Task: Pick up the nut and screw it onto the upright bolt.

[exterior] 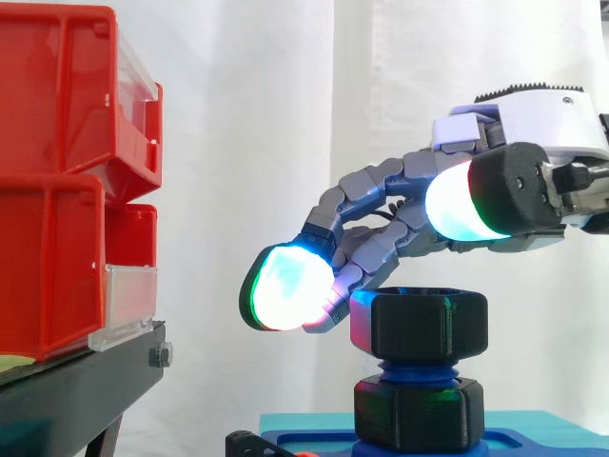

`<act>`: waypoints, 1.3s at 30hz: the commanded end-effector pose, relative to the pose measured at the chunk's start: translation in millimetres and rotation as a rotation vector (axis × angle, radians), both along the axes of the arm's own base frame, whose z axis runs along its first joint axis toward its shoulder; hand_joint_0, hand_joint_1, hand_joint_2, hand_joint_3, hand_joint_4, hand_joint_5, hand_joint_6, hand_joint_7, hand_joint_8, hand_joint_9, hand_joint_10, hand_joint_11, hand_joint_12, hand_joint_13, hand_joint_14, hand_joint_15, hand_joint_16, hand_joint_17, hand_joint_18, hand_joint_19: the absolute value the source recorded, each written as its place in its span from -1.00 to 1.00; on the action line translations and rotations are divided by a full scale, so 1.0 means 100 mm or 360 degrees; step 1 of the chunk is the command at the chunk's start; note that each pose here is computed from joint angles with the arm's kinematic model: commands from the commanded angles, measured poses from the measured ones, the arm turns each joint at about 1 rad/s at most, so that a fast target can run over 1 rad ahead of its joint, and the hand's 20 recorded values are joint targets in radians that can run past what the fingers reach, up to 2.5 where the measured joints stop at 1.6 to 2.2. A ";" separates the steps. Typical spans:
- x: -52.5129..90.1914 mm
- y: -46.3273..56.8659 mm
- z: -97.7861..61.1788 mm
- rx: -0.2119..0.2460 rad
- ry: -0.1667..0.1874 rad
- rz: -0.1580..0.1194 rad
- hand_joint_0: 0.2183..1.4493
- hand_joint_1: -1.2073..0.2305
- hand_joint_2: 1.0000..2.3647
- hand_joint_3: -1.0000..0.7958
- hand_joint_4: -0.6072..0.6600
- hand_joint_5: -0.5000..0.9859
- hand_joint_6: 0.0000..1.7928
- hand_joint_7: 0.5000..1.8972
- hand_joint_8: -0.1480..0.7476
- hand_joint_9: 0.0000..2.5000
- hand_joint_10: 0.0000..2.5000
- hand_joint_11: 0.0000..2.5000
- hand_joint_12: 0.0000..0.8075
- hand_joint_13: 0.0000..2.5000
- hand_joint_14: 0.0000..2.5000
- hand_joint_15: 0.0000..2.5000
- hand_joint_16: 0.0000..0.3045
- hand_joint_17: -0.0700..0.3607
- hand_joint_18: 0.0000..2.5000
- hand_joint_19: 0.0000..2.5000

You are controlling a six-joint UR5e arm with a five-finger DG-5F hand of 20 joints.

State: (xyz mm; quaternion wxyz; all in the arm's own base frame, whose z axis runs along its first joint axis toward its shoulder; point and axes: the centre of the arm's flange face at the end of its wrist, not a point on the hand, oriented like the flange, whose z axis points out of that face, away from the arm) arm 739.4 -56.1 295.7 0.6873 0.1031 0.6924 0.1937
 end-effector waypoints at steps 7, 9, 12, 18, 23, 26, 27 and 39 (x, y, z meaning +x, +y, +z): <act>0.01 0.10 0.00 0.0001 0.0002 -0.0007 -0.62 0.17 -1.00 -0.44 0.25 -0.49 -0.44 -0.57 -0.08 -0.46 -1.00 -1.00 -0.12 -0.75 -1.00 -1.00 -0.69 -0.18 -0.98 -1.00; 0.01 0.11 0.00 0.0001 0.0002 -0.0004 -0.62 0.16 -1.00 -0.44 0.24 -0.49 -0.44 -0.51 -0.08 -0.45 -1.00 -1.00 -0.12 -0.74 -1.00 -1.00 -0.69 -0.18 -0.98 -1.00; 0.01 0.12 -0.01 0.0000 0.0007 -0.0002 -0.62 0.16 -1.00 -0.44 0.24 -0.48 -0.44 -0.42 -0.07 -0.45 -1.00 -1.00 -0.12 -0.73 -1.00 -1.00 -0.70 -0.20 -0.96 -1.00; 0.00 0.12 -0.02 0.0002 0.0015 -0.0002 -0.61 0.16 -1.00 -0.44 0.25 -0.47 -0.44 -0.32 -0.05 -0.41 -1.00 -1.00 -0.14 -0.69 -1.00 -1.00 -0.72 -0.23 -0.93 -1.00; 0.00 0.10 -0.02 0.0004 0.0015 -0.0002 -0.60 0.16 -1.00 -0.44 0.27 -0.45 -0.44 -0.22 -0.02 -0.36 -1.00 -1.00 -0.18 -0.63 -1.00 -1.00 -0.74 -0.27 -0.87 -1.00; 0.00 0.05 -0.01 0.0005 0.0013 -0.0007 -0.59 0.15 -1.00 -0.44 0.27 -0.44 -0.44 -0.18 -0.02 -0.33 -1.00 -1.00 -0.18 -0.62 -1.00 -1.00 -0.75 -0.27 -0.86 -1.00; 0.00 0.03 0.00 0.0005 0.0010 -0.0012 -0.59 0.15 -1.00 -0.44 0.26 -0.44 -0.44 -0.18 -0.01 -0.33 -1.00 -1.00 -0.18 -0.61 -1.00 -1.00 -0.75 -0.27 -0.85 -1.00; -0.02 -0.17 -0.01 0.0003 0.0005 -0.0031 -0.58 0.15 -1.00 -0.44 0.28 -0.43 -0.44 -0.13 0.00 -0.28 -1.00 -0.97 -0.20 -0.57 -1.00 -1.00 -0.76 -0.29 -0.81 -1.00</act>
